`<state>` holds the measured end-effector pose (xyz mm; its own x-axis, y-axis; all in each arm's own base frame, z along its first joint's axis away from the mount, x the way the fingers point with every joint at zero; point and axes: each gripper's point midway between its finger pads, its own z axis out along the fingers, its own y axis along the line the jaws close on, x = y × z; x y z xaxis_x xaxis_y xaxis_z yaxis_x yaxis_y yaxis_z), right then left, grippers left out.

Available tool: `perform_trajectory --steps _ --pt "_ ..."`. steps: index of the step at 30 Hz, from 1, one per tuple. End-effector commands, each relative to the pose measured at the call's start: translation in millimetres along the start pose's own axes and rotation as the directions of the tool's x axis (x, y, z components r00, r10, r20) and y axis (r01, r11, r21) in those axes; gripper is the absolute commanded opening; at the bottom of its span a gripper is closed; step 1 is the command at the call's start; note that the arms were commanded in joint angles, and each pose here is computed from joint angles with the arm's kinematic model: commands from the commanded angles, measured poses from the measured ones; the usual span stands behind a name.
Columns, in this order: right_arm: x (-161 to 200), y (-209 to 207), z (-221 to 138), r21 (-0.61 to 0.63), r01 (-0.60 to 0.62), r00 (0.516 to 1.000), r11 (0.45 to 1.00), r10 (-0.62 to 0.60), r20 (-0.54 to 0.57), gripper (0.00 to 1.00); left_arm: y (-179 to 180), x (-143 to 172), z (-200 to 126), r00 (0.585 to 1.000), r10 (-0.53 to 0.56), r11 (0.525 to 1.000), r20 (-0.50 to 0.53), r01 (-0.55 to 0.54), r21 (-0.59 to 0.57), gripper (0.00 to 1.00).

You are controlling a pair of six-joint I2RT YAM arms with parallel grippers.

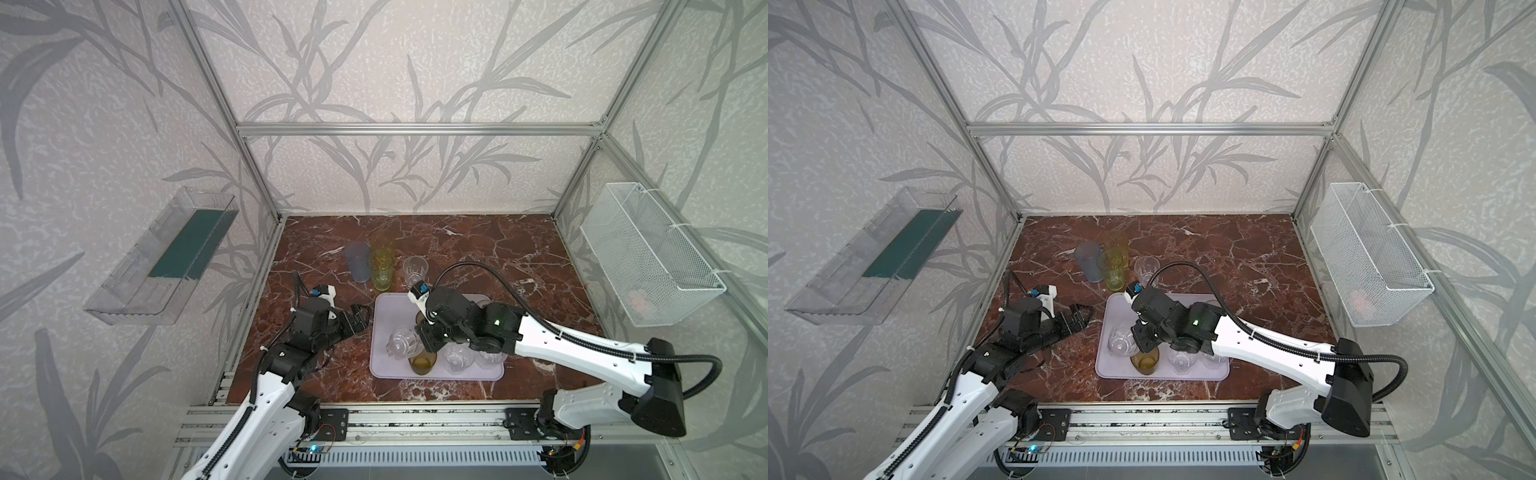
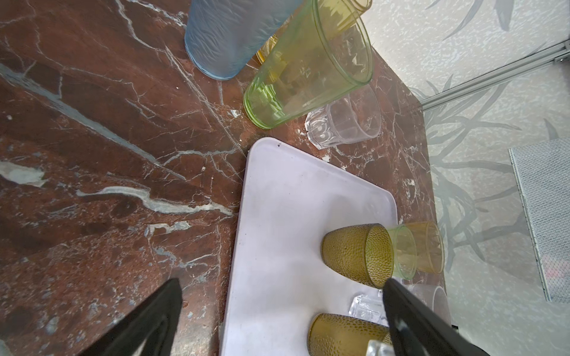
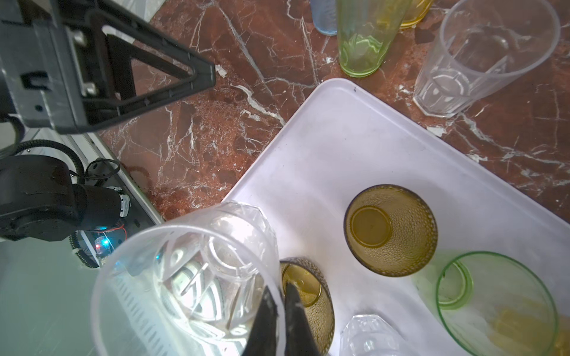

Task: Place the glasses into the tray
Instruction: Place the glass on the tray.

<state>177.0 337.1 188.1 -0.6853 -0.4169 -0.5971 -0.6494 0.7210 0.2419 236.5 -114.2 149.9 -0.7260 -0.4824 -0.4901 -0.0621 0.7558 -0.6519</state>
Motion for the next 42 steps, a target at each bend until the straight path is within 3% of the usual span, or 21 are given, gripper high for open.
perform_trajectory --steps 1,32,34,39,41,42 --pt "-14 14 3 0.000 0.035 0.999 0.999 -0.035 0.025 0.00 -1 3 3 1.000 -0.013 0.999 -0.014 0.014 0.032 0.99" --pt "15 10 90 0.099 0.074 0.987 0.992 -0.058 -0.152 0.00 17 3 -8 0.999 -0.013 1.000 0.030 0.014 -0.007 0.99" --pt "15 9 94 0.112 0.077 0.985 0.991 -0.058 -0.161 0.08 19 3 -9 0.999 -0.015 1.000 0.037 0.015 -0.013 0.99" --pt "18 7 98 0.129 0.079 0.980 0.989 -0.053 -0.194 0.11 20 4 -8 0.999 -0.018 1.000 0.032 0.018 -0.014 0.99" --pt "16 9 97 0.121 0.067 0.981 0.990 -0.043 -0.190 0.21 20 4 -7 0.999 -0.018 1.000 0.031 0.018 -0.016 0.99" --pt "15 11 96 0.114 0.062 0.982 0.992 -0.040 -0.186 0.35 20 4 -7 0.999 -0.018 1.000 0.031 0.019 -0.016 0.99"
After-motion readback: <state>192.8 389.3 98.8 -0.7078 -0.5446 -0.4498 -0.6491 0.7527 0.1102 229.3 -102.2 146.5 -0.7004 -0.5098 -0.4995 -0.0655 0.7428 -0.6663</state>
